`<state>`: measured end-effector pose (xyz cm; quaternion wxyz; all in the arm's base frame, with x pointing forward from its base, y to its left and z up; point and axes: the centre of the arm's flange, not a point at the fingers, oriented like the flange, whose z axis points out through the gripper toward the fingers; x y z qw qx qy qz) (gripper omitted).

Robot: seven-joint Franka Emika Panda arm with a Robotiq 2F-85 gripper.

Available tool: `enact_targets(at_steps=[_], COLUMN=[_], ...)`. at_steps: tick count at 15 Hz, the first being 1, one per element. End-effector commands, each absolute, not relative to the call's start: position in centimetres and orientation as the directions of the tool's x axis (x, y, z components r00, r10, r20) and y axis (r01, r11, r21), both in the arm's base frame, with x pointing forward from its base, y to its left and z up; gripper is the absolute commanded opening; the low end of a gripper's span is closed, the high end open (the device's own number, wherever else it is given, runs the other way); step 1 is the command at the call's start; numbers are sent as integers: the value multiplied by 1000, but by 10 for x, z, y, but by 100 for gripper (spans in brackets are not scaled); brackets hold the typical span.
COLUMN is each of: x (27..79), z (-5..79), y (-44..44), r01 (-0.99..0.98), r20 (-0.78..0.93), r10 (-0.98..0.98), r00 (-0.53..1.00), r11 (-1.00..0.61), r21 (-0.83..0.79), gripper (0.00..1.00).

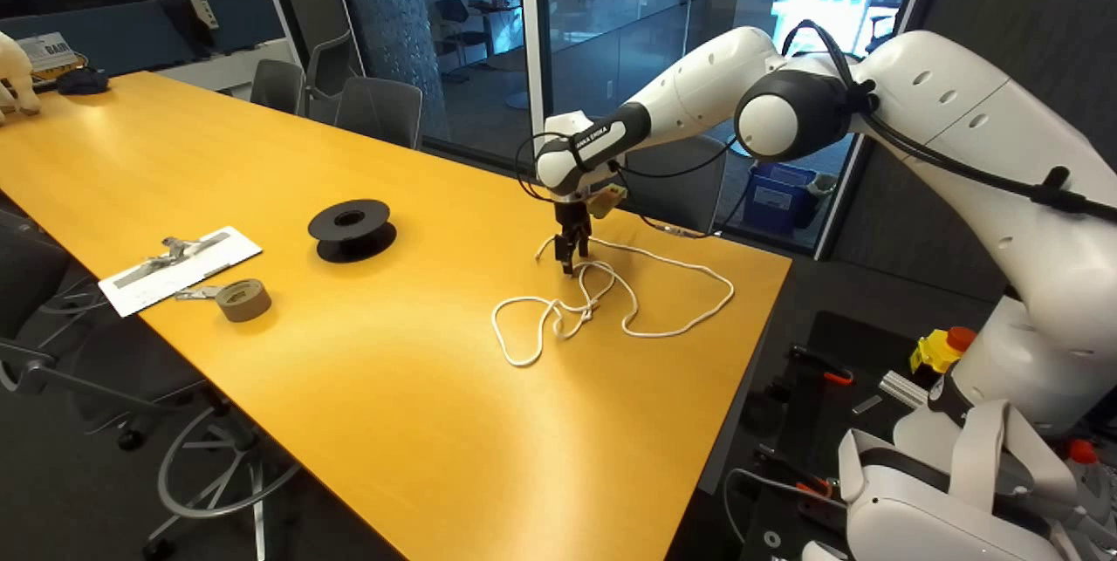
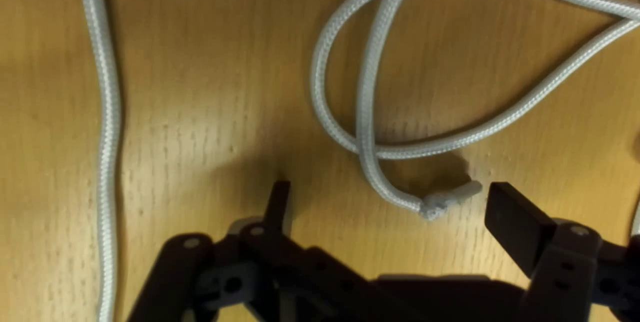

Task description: Separate the two white ropes

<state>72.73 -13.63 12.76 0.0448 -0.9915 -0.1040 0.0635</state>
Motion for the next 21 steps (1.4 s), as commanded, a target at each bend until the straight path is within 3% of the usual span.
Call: enact_targets(at_steps=[1, 14, 21], x=[672, 618, 627], z=[156, 175, 164], y=[-114, -90, -88], r01=[184, 173, 176], r20=[-68, -95, -71], r10=[185, 170, 176], r00=[980, 981, 982], r11=[-983, -985, -984], r21=[-11, 21, -5], gripper=[100, 100, 100])
